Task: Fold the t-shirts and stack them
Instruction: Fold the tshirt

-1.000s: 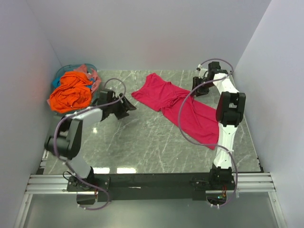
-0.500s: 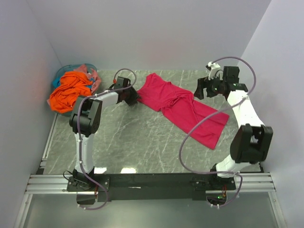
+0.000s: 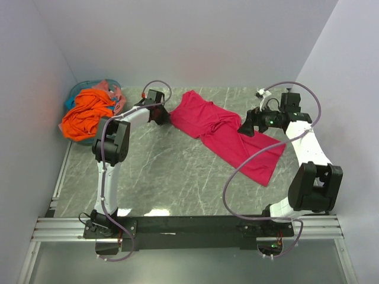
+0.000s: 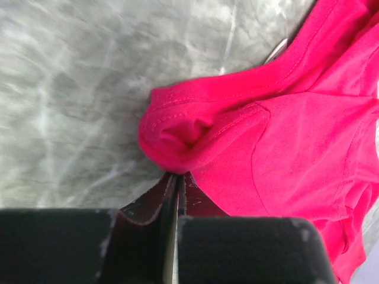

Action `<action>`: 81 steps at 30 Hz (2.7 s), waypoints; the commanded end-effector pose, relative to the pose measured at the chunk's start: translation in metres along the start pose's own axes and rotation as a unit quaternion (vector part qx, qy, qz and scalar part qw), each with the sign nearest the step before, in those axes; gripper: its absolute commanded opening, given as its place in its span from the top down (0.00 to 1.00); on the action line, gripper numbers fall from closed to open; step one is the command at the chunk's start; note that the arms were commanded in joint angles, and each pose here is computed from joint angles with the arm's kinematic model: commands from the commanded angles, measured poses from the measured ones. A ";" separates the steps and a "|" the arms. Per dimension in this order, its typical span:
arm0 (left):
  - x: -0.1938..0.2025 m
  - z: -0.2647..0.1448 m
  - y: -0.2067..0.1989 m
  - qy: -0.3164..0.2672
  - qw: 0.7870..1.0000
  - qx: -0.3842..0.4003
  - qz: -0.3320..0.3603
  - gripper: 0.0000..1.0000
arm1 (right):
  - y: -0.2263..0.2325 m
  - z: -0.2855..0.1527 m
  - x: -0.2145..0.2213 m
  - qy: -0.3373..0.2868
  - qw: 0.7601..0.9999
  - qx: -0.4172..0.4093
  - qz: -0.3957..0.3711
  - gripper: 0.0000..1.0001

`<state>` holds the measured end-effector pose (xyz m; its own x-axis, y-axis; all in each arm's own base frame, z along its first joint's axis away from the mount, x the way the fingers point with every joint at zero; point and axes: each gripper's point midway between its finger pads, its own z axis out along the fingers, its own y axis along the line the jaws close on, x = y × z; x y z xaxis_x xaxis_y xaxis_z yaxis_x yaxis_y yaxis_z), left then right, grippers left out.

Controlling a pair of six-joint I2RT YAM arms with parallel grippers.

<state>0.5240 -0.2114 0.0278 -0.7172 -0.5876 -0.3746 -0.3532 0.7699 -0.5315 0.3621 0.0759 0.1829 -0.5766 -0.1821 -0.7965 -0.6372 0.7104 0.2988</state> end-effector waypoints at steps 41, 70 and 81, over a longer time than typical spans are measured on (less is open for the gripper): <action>-0.168 -0.229 -0.032 -0.174 0.972 0.129 0.092 0.41 | 0.065 0.072 0.187 0.326 0.851 0.144 -0.385 0.37; -0.012 -0.352 0.011 -0.145 0.955 0.242 0.096 0.36 | 0.191 0.028 0.256 0.353 0.811 -0.107 -0.454 1.00; 0.022 -0.326 0.021 -0.081 0.959 0.264 0.068 0.34 | 0.253 0.022 0.222 0.310 0.795 -0.174 -0.492 0.35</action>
<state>0.3072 -0.1147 0.2518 -0.6047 -0.5579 -0.5683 0.0668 0.6756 -0.7343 0.0754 0.2201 0.0354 0.2030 -0.9377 -0.2820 -0.9791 -0.1965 -0.0515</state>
